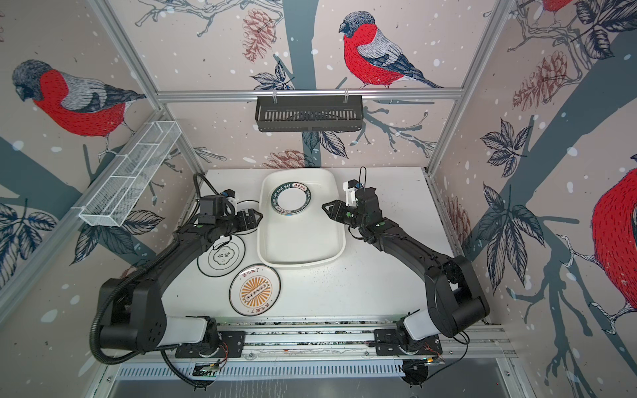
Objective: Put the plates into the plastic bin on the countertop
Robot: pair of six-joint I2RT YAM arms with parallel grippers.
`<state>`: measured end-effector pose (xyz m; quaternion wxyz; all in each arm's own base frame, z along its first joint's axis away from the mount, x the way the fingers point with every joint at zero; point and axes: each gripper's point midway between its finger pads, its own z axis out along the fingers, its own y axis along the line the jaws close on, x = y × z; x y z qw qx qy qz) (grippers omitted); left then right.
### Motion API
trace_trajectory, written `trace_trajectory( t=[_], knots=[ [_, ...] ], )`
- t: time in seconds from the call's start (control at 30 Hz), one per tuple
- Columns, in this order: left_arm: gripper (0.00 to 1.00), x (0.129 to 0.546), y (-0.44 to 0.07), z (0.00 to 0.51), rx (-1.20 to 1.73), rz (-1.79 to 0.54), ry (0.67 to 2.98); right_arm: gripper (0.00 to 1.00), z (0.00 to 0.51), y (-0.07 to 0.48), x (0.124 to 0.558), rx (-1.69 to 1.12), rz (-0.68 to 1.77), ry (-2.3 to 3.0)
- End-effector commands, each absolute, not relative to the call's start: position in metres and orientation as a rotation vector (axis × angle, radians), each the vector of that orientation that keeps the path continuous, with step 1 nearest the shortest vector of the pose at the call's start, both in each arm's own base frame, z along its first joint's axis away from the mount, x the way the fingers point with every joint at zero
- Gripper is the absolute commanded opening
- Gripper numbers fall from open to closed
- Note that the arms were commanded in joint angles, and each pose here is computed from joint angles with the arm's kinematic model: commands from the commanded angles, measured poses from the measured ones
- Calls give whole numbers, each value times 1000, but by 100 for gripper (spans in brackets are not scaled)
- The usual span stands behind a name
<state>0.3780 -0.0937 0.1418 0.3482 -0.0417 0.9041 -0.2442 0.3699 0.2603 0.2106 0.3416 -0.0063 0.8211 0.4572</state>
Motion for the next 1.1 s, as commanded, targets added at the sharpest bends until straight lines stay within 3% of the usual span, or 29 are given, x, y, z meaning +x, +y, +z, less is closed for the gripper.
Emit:
trace_trajectory(
  t=[0.0,0.4,1.07],
  knots=[
    [94,387,-107,148,-58,-734,2287,39,220,263,373,-47,1241,2092],
    [90,390,-126,112,19,-865,2382,39,222,251,375,-42,1270,2080],
    [87,411,-142,122,169,-890,2331,38,215,243,379,19,1250,2078]
  ],
)
